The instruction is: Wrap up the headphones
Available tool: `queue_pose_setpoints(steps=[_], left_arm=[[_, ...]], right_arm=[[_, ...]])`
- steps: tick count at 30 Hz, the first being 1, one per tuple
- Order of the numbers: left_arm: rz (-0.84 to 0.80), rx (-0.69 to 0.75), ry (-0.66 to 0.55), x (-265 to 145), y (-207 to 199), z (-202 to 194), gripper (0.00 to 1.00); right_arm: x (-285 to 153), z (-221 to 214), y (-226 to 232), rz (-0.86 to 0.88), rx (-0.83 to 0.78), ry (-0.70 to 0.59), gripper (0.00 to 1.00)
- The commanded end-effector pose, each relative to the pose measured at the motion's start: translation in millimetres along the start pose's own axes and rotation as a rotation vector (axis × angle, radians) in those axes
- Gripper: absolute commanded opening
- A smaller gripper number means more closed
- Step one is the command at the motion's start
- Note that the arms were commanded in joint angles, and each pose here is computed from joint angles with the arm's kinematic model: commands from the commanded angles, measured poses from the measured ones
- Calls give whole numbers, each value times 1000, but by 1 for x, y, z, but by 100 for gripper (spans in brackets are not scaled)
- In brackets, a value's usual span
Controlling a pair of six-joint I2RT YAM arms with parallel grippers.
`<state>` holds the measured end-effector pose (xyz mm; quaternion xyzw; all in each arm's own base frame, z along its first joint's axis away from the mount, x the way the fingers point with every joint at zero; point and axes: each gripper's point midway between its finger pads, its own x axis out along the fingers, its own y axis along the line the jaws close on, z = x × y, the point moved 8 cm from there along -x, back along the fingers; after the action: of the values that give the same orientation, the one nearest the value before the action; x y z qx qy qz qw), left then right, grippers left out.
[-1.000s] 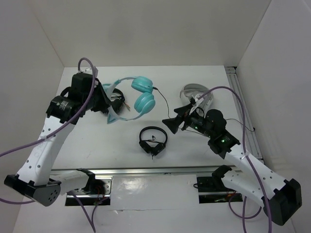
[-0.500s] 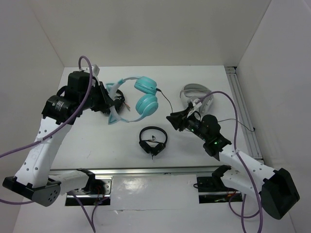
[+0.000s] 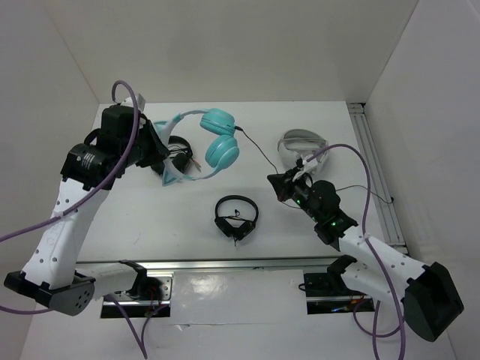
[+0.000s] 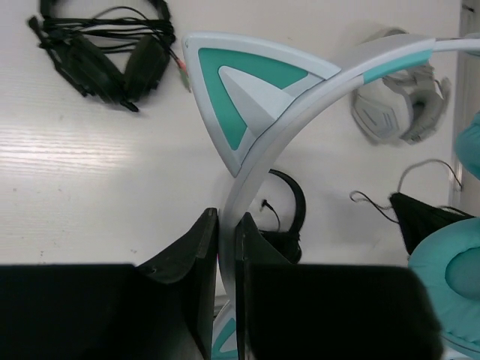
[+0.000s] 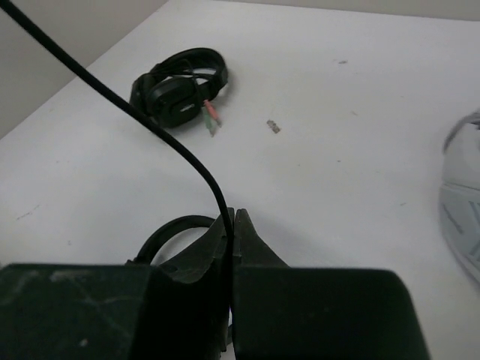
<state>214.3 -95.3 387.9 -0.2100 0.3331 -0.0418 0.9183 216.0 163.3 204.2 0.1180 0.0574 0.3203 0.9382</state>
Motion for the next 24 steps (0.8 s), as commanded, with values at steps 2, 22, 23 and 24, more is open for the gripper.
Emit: queue_pose_setpoints(steps=[2, 22, 23, 24], left_arm=[[191, -47, -197, 7, 16, 21, 0], [155, 757, 90, 85, -41, -81, 0], [75, 805, 114, 83, -53, -95, 0], [31, 828, 132, 82, -58, -102, 0]], right_arm=[[-11, 58, 0, -165, 4, -117, 0], [-16, 128, 64, -12, -360, 124, 0], [-16, 128, 69, -5, -365, 133, 0], [-14, 123, 70, 5, -383, 156, 0]])
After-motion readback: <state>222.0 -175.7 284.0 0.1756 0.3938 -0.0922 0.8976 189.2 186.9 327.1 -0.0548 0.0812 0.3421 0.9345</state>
